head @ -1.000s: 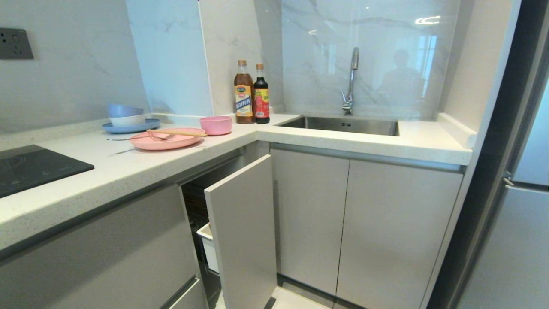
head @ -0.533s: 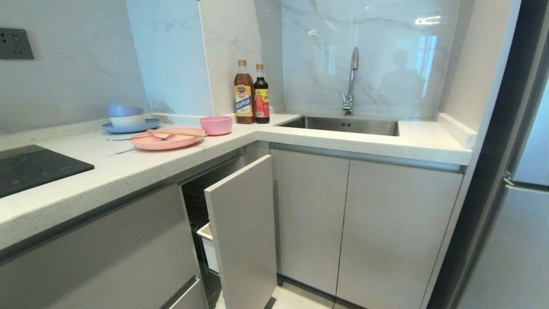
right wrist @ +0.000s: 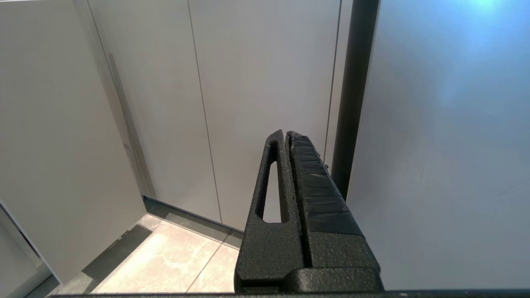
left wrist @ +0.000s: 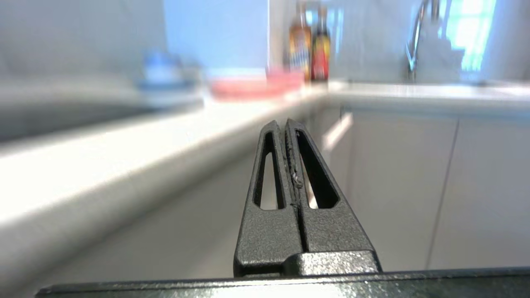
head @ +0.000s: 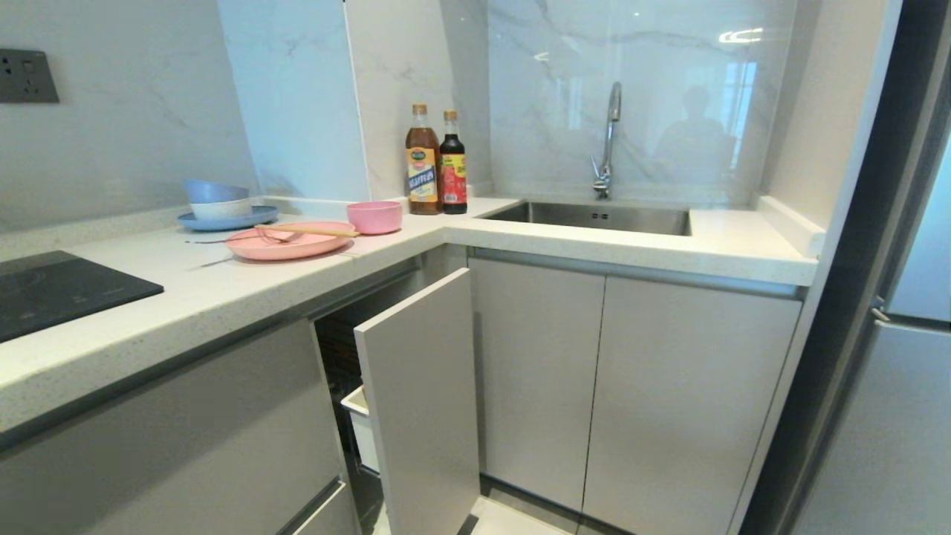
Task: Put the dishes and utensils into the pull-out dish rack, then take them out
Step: Open the cupboard
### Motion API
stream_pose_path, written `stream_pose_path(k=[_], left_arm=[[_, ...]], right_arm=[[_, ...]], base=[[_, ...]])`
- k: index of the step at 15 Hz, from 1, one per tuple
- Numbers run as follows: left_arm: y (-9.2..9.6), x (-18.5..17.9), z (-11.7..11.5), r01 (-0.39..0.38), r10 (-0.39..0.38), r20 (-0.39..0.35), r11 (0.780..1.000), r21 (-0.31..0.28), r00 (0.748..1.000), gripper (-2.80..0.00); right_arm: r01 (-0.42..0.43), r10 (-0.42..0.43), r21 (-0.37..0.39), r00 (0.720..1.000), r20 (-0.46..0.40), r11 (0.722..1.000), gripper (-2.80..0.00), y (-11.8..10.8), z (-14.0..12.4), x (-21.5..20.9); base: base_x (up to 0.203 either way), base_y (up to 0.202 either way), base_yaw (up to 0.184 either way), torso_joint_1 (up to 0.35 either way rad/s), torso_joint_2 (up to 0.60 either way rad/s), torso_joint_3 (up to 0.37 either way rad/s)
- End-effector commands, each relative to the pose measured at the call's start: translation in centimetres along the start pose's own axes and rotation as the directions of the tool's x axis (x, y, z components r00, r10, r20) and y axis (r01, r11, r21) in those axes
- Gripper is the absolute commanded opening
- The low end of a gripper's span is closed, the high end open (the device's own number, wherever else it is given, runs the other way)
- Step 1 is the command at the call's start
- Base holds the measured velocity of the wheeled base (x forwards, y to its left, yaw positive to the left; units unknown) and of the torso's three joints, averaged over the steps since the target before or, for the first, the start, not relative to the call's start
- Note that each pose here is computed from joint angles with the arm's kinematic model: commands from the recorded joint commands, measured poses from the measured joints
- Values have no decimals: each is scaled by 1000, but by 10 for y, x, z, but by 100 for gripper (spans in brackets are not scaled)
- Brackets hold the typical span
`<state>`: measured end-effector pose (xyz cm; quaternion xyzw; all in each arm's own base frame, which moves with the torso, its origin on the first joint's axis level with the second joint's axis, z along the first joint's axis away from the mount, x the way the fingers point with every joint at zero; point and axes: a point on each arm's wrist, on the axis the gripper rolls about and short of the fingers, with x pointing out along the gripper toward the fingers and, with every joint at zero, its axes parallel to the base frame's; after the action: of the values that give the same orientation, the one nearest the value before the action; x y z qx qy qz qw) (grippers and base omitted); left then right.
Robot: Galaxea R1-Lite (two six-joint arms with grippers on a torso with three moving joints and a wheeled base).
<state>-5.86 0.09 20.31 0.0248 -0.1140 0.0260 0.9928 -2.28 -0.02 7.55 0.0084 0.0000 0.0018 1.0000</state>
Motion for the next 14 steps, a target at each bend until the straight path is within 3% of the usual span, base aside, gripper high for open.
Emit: stream_pose_path(k=[1,4,8,11,14], left_arm=[[1,27,45,0,0,-25,1000,12,1000,-280],[2,68,102,42,-42,1,999,18,999,-280],[-6,140,125,189,-188,-59,982,1,980,-280],[-23,194,118,332,-331,-155,943,-22,931,-280],[-50,226,116,464,-469,-259,882,-84,844,-280]], right_arm=[[-1,1,0,1000,-2,1000,-280,0,0,0],[-1,1,0,1000,-1,1000,-280,0,0,0],[-1,1,0,1000,-2,1000,-280,0,0,0],[-1,1,0,1000,-2,1000,-280,0,0,0],[-1,1,0,1000,-2,1000,-280,0,0,0]], base=[[0,0,0,0,0,0],[0,0,0,0,0,0],[0,0,0,0,0,0],[0,0,0,0,0,0],[0,0,0,0,0,0]])
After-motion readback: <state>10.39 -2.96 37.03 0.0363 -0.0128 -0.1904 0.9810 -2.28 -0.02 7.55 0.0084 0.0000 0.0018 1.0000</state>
